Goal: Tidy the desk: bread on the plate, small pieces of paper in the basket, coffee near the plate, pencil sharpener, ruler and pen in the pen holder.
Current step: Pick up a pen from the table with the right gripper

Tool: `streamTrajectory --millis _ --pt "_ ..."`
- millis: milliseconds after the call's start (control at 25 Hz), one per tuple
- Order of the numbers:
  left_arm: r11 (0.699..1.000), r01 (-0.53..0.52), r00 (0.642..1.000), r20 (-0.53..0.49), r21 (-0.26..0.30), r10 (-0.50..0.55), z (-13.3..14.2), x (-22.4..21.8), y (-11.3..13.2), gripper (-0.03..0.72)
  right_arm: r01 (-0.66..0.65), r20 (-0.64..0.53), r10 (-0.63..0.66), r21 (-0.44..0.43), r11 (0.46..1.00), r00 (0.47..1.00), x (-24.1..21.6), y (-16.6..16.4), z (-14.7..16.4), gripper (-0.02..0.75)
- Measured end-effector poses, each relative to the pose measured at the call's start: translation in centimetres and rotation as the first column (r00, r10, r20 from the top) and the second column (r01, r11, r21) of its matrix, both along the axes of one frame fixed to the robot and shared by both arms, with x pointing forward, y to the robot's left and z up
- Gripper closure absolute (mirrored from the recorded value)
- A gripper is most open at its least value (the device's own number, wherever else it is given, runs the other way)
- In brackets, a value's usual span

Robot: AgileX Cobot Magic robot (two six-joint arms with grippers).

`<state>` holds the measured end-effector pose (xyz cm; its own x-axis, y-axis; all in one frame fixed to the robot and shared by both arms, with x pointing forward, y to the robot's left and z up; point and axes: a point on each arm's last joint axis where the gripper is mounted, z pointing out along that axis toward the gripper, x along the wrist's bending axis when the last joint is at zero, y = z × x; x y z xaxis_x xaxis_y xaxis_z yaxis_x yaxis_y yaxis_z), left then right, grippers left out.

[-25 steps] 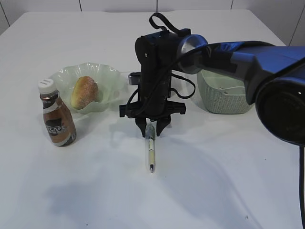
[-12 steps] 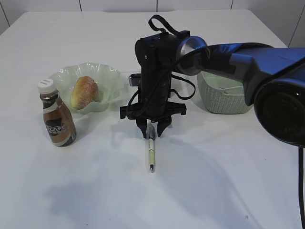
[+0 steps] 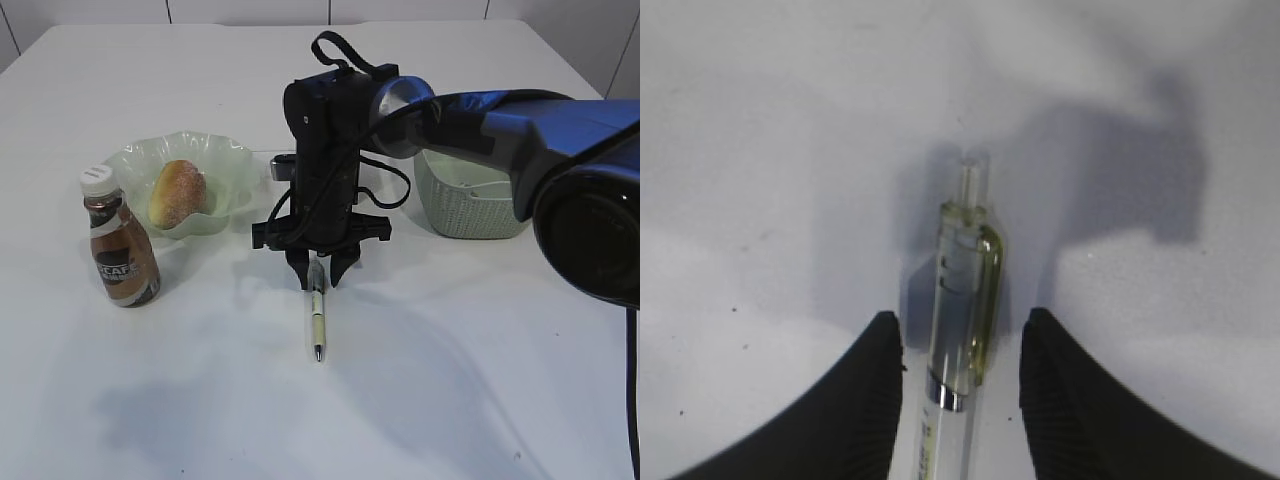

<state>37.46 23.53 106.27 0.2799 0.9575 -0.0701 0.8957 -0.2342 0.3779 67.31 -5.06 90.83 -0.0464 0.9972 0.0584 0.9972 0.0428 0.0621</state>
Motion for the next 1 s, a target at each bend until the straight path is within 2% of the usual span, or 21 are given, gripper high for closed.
streamTrajectory --millis 1000 --pt "1.000 0.000 1.000 0.004 -0.002 0.000 0.02 0.04 -0.02 0.287 0.001 -0.010 -0.001 -0.001 1.000 1.000 -0.01 0.03 -0.48 0.415"
